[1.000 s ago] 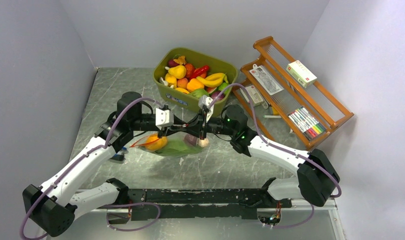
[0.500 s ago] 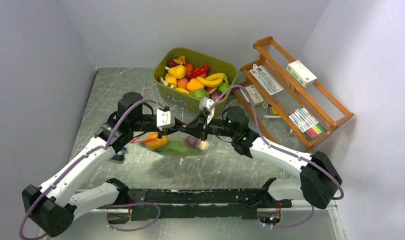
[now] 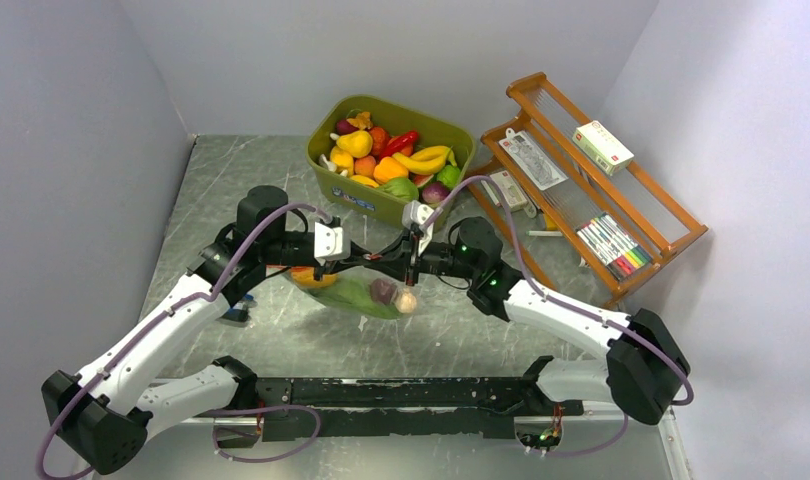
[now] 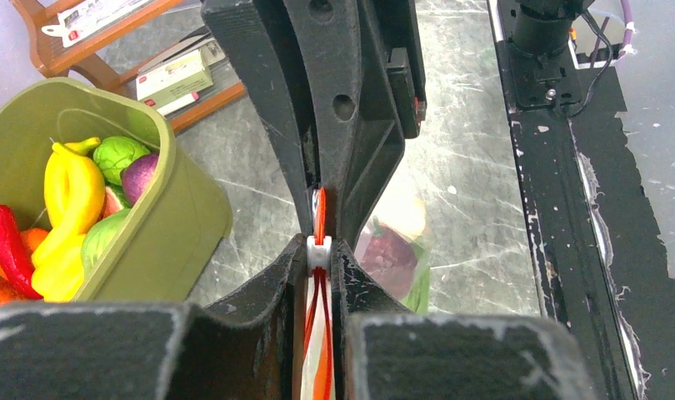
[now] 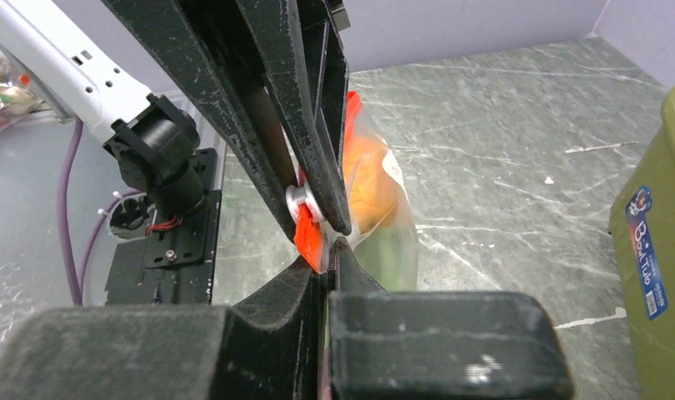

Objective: Place the food in the zip-top bag and seal the zipper
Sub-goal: Zip the zipper food storage bag at the center of the board.

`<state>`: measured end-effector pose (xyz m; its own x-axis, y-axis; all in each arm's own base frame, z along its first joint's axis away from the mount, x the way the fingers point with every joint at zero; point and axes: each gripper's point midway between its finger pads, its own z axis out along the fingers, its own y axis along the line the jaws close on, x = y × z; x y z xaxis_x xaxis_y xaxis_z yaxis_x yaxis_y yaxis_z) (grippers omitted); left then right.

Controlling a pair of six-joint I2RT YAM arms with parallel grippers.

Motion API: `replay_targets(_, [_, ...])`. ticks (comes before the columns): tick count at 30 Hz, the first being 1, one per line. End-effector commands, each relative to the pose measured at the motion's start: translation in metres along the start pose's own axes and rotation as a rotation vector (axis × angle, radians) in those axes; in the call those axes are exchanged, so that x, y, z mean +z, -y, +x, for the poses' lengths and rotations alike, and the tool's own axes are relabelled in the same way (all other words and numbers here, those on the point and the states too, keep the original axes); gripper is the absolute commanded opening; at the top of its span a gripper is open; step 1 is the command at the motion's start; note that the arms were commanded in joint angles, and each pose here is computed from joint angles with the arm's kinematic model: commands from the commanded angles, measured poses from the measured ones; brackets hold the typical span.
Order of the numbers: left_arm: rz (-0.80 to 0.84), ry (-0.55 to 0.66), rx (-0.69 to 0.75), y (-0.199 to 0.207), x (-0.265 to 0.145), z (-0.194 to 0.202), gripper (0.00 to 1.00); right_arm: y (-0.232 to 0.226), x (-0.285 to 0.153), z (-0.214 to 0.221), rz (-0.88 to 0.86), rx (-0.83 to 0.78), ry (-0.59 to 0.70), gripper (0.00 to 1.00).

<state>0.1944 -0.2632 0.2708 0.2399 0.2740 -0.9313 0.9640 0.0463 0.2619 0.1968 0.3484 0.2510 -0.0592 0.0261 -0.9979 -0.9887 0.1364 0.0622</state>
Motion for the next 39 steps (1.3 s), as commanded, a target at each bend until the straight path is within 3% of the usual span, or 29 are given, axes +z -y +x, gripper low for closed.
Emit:
replay_targets(1, [-0.002, -0.058, -0.002, 0.001, -0.006, 0.006, 0.07, -0.005, -0.007, -0.026, -0.009, -0.093, 0.08, 0.0])
replay_targets(20, [0.004, -0.121, -0.027, 0.004, -0.006, 0.026, 0.07, -0.003, -0.024, -0.022, 0.057, -0.136, 0.063, 0.0])
replay_targets(25, [0.011, -0.083, -0.018, 0.004, -0.003, 0.02, 0.07, -0.008, -0.023, -0.016, 0.016, -0.149, 0.017, 0.0])
replay_targets(26, [0.019, -0.069, -0.014, 0.005, -0.002, 0.016, 0.07, -0.009, -0.021, -0.011, 0.003, -0.141, 0.003, 0.01])
replay_targets(29, [0.036, -0.038, -0.008, 0.005, 0.0, 0.009, 0.07, -0.01, -0.018, -0.006, -0.012, -0.133, -0.017, 0.32])
replay_targets(33, [0.045, -0.038, -0.004, 0.004, 0.001, 0.007, 0.07, -0.011, -0.014, -0.016, -0.019, -0.177, -0.024, 0.5])
replay_targets(35, [0.049, -0.041, -0.003, 0.003, 0.0, 0.006, 0.07, -0.012, -0.011, -0.017, -0.033, -0.193, -0.046, 0.51])
replay_targets(39, [0.049, -0.025, 0.004, 0.004, 0.001, 0.003, 0.07, -0.01, -0.008, -0.019, -0.036, -0.203, -0.049, 0.4])
